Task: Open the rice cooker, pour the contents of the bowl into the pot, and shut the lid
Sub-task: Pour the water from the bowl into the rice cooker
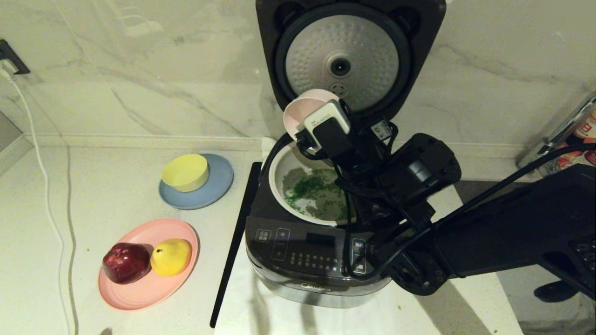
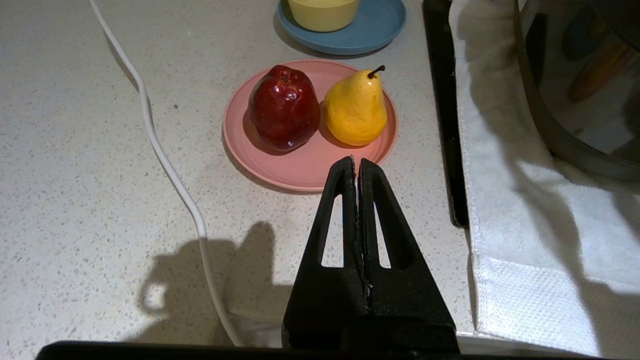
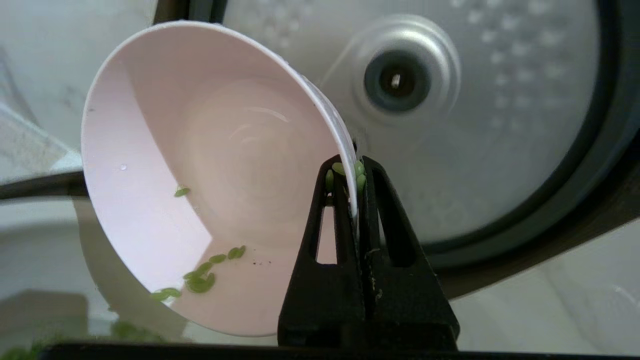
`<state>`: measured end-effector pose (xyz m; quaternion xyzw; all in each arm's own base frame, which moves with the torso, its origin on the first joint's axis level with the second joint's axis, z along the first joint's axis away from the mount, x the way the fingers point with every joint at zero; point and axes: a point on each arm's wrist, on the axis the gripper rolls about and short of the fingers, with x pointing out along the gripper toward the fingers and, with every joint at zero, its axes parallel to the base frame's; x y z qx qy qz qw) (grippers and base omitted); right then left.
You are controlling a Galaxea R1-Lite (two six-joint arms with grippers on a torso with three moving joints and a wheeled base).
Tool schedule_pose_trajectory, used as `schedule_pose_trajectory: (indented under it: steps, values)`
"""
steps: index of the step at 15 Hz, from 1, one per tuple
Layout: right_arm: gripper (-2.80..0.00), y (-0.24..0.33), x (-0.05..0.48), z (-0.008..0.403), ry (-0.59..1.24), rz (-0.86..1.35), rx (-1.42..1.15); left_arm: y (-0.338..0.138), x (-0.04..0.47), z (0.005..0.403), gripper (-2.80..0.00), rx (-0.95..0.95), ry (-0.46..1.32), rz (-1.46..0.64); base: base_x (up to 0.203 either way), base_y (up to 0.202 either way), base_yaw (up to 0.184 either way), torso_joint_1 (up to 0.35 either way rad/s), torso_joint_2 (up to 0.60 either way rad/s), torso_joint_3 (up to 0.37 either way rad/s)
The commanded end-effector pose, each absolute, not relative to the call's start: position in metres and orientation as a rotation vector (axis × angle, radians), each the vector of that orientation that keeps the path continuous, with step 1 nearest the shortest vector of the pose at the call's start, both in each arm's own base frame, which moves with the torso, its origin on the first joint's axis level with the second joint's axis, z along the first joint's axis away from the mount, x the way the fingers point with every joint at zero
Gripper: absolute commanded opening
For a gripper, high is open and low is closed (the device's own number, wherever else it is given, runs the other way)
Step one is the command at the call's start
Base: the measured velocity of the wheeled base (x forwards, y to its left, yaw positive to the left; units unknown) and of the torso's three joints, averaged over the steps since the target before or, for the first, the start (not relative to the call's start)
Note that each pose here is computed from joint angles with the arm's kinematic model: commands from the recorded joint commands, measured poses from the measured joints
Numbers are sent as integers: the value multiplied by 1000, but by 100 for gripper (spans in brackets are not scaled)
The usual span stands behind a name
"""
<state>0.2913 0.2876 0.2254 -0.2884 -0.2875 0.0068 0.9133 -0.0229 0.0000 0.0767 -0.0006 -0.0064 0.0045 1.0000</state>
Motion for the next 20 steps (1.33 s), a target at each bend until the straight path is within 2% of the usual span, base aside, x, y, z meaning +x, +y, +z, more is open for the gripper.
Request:
schedule_pose_trajectory:
  steps: [1, 7, 10, 15, 20]
  values:
    - [-280, 288, 291, 225, -595, 9, -594, 0, -22, 74, -280, -2, -4, 11, 0, 0, 0, 0, 0, 0]
    - [-280, 281, 282, 255, -635, -45, -528, 0, -22, 74, -280, -2, -5, 9, 0, 0, 0, 0, 0, 0]
    - [-280, 277, 267, 272, -582, -88, -466, 0, -22, 74, -280, -2, -5, 10, 0, 0, 0, 0, 0, 0]
    - [-280, 281, 245, 304, -392, -4, -390, 0, -22, 74, -280, -2, -3, 11, 0, 0, 0, 0, 0, 0]
    - [-280, 251, 214, 328, -164, 122, -336, 0, -22, 74, -280, -3, -3, 11, 0, 0, 0, 0, 0, 0]
